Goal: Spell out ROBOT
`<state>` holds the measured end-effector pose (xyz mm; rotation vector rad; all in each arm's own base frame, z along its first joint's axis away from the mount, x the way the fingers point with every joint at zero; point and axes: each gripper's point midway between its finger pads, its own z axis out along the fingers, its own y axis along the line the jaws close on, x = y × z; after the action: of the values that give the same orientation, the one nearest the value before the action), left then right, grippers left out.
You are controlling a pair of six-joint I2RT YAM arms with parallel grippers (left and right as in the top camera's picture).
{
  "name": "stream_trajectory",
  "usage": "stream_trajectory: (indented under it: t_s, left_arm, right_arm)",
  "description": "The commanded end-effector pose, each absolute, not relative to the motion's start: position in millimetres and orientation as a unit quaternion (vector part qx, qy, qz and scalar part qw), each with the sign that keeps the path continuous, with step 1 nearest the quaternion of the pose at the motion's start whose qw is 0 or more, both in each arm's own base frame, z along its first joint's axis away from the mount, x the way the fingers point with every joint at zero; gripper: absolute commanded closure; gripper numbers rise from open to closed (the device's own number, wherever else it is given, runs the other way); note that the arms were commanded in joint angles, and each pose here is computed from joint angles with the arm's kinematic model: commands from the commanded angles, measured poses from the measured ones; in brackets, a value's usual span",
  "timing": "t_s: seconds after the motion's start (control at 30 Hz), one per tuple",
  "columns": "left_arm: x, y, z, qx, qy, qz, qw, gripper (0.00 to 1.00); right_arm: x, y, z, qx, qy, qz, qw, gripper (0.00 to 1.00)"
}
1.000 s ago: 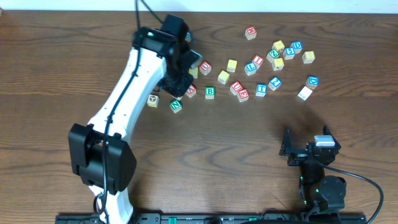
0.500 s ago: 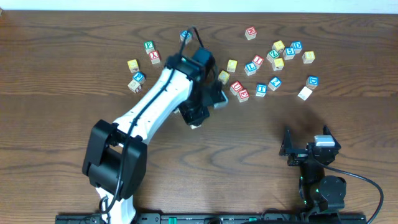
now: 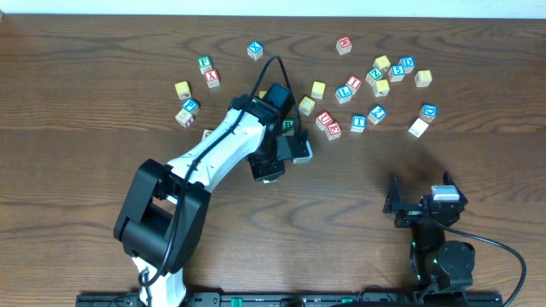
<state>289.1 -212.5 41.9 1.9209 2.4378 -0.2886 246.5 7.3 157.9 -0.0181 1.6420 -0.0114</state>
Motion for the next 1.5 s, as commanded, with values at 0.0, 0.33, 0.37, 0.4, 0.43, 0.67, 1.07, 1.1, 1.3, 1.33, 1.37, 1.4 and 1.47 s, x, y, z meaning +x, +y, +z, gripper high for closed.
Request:
stream_trajectory:
  t_s: [0.0, 0.33, 0.37, 0.4, 0.43, 0.67, 1.07, 1.1, 1.3, 1.33, 1.37, 1.4, 1.47]
  left_arm:
    - [281.6, -209.2, 39.3, 0.647, 0.756, -0.100, 0.008, 0.92]
    - [278.9, -196.2, 25.5, 0.680, 0.726, -0.101, 0.005, 0.93]
    - [280.1, -194.5, 24.5, 0.680, 0.726, -0.101, 0.006, 0.93]
    - [282.5, -192.6, 23.5, 0.678, 0.729, -0.100, 0.009, 0.93]
    - [285.9, -190.3, 22.5, 0.674, 0.732, -0.099, 0.013, 0.93]
    - [296.0, -170.3, 13.8, 0.650, 0.753, -0.098, 0.019, 0.93]
    - [297.2, -168.5, 10.2, 0.653, 0.751, -0.098, 0.022, 0.93]
    - [296.7, -168.3, 9.8, 0.653, 0.751, -0.098, 0.021, 0.93]
    - [286.8, -169.6, 2.3, 0.664, 0.739, -0.114, 0.019, 0.93]
    - [286.1, -169.2, -2.6, 0.664, 0.739, -0.113, 0.022, 0.93]
    - [285.9, -169.1, -4.1, 0.664, 0.739, -0.113, 0.023, 0.93]
    - [285.3, -168.9, -4.8, 0.664, 0.739, -0.113, 0.023, 0.93]
    - [285.5, -168.9, -4.8, 0.664, 0.739, -0.113, 0.023, 0.93]
  right_arm:
    - [246.3, 5.9, 157.1, -0.010, 0.732, -0.011, 0.681, 0.01]
    - [246.3, 6.0, 157.1, -0.011, 0.732, -0.011, 0.681, 0.01]
    - [246.3, 5.9, 157.1, -0.010, 0.732, -0.011, 0.681, 0.01]
    - [246.3, 5.9, 157.1, -0.010, 0.732, -0.011, 0.681, 0.01]
    - [246.3, 5.9, 157.1, -0.010, 0.732, -0.011, 0.681, 0.01]
    - [246.3, 5.9, 157.1, -0.010, 0.732, -0.011, 0.681, 0.01]
    - [246.3, 5.9, 157.1, -0.010, 0.732, -0.011, 0.681, 0.01]
    - [246.3, 5.9, 157.1, -0.010, 0.732, -0.011, 0.681, 0.01]
    - [246.3, 5.9, 157.1, -0.010, 0.732, -0.011, 0.681, 0.01]
    - [246.3, 5.9, 157.1, -0.010, 0.732, -0.011, 0.681, 0.01]
    - [246.3, 5.9, 157.1, -0.010, 0.732, -0.011, 0.681, 0.01]
    - [246.3, 5.9, 157.1, -0.010, 0.732, -0.011, 0.681, 0.01]
    - [246.3, 5.9, 157.1, -0.010, 0.732, -0.011, 0.681, 0.01]
